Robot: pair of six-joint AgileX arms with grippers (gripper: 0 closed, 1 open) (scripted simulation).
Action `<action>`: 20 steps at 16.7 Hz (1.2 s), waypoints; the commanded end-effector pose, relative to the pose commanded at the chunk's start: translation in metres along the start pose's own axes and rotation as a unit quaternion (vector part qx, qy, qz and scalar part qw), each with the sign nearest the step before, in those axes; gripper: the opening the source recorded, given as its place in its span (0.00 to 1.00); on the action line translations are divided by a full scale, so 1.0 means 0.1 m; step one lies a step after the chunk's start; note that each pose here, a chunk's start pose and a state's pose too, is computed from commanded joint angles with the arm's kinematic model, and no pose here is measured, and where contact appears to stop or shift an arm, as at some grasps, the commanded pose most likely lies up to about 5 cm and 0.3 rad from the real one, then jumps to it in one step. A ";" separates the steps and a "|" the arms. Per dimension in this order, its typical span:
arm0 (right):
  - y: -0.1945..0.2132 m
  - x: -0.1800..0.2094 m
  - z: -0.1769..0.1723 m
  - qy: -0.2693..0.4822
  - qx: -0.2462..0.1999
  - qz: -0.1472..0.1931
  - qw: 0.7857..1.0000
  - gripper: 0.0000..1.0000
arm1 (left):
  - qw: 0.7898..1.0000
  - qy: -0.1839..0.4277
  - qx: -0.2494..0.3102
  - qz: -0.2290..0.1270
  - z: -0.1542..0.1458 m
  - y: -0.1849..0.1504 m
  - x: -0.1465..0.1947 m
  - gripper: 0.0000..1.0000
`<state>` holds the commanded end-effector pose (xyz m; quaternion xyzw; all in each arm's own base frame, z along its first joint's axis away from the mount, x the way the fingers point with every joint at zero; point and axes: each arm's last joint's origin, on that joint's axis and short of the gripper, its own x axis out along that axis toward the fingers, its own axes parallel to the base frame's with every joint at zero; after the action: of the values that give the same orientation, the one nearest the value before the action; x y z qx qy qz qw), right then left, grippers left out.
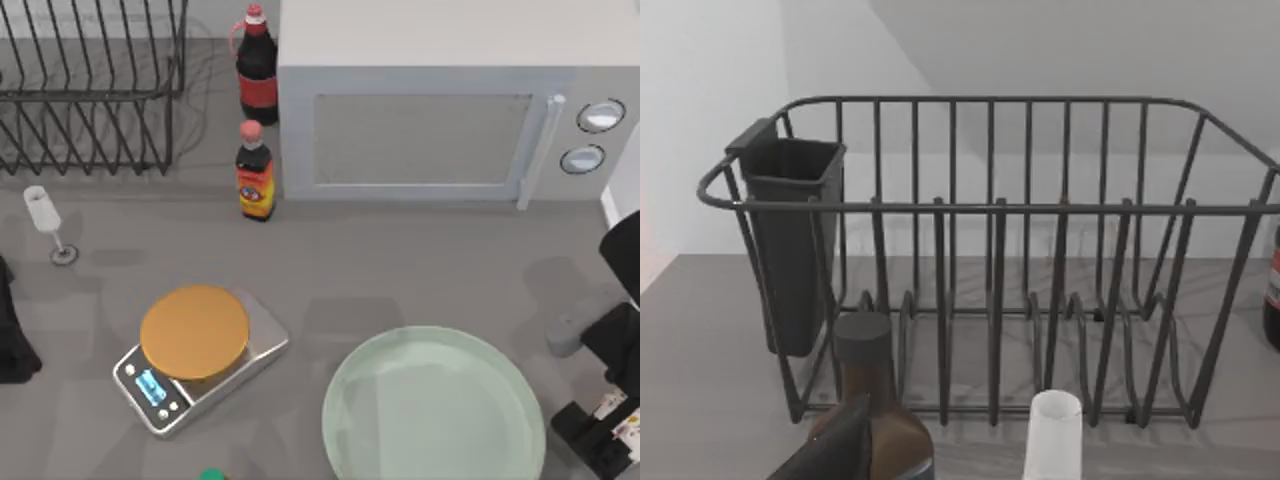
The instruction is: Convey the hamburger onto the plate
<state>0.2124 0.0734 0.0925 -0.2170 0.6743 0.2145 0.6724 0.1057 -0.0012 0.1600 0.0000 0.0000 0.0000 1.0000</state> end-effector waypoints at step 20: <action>-0.02 -0.39 0.06 -0.018 0.001 0.001 1.000 0.00 | 1.000 0.000 0.000 0.000 0.00 0.00 0.00 1.00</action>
<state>0.2191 0.0752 0.1312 -0.2119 0.6624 0.2179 0.6847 0.1057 -0.0012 0.1600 0.0000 0.0000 0.0000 1.0000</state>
